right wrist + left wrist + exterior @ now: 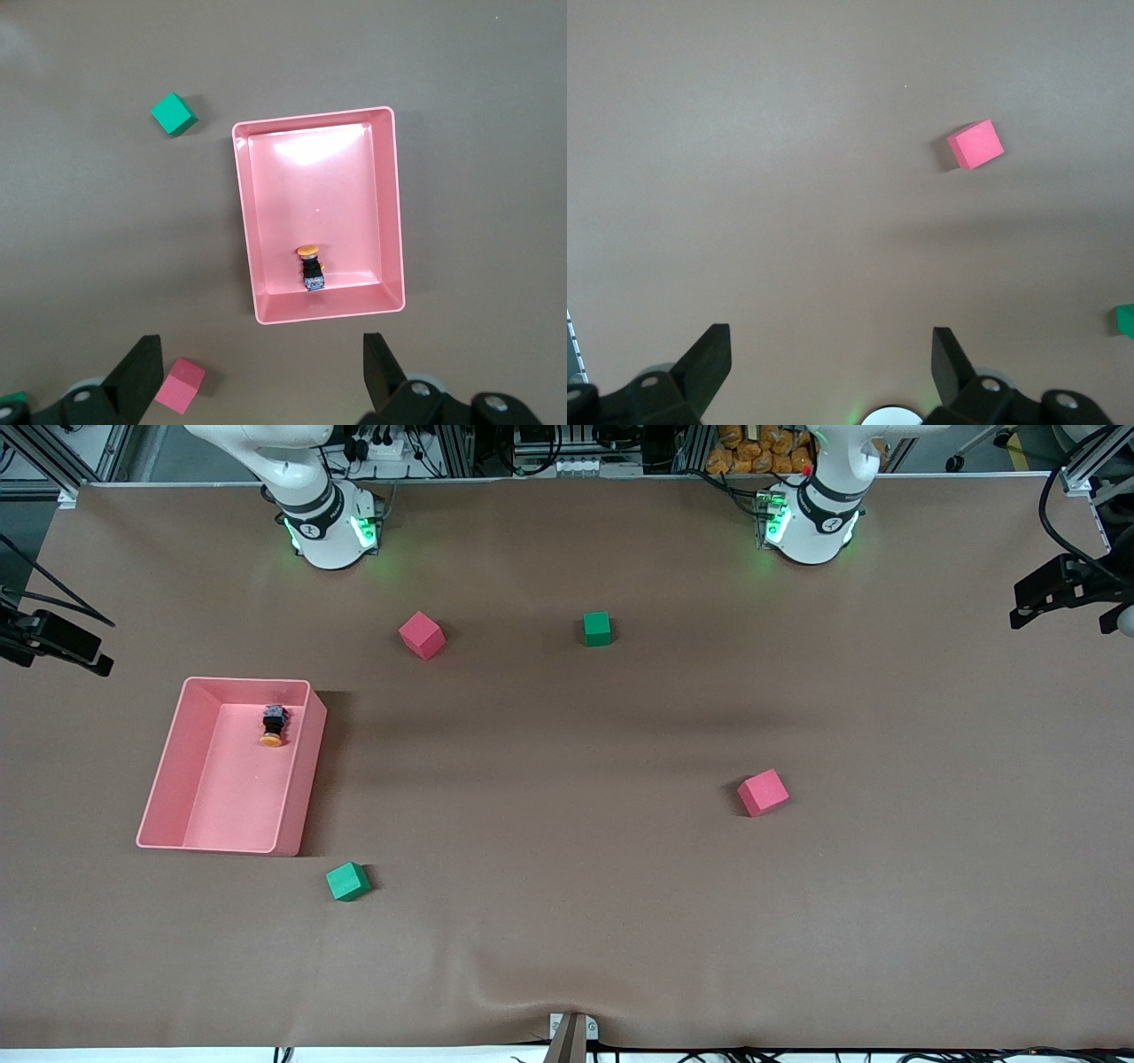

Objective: Place and upright button with both arms

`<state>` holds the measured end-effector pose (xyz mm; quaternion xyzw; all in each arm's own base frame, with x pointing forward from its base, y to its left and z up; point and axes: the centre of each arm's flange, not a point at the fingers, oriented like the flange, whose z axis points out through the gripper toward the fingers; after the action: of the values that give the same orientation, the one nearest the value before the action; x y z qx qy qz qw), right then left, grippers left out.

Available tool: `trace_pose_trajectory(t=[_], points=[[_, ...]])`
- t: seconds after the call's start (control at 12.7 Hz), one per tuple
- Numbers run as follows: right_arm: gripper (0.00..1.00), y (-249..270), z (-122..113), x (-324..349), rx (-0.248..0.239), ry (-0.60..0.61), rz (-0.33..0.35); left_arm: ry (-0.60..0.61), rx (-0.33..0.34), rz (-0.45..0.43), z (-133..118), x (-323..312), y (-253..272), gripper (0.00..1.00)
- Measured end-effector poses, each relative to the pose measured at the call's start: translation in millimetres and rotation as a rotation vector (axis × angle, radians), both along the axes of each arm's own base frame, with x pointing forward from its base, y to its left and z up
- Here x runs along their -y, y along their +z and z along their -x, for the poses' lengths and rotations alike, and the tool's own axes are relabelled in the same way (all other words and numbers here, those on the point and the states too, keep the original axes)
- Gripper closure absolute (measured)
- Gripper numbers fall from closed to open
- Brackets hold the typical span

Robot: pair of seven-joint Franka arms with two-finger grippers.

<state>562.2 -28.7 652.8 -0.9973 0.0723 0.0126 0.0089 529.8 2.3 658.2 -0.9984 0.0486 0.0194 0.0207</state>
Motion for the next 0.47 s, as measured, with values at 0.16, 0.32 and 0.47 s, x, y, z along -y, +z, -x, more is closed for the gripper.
trace_pose_trajectory(t=[0.16,0.32,0.47], points=[[0.00,0.0,0.0,0.0,0.000,0.000,0.000,0.000,-0.001,0.000,0.0,0.0,-0.3,0.00],[0.00,0.1,-0.1,0.0,0.001,0.000,0.000,0.000,-0.005,0.000,-0.9,0.1,-2.3,0.00],[0.00,0.1,-0.1,0.1,0.001,0.000,0.000,0.015,-0.010,-0.001,-2.7,0.1,-5.3,0.00]])
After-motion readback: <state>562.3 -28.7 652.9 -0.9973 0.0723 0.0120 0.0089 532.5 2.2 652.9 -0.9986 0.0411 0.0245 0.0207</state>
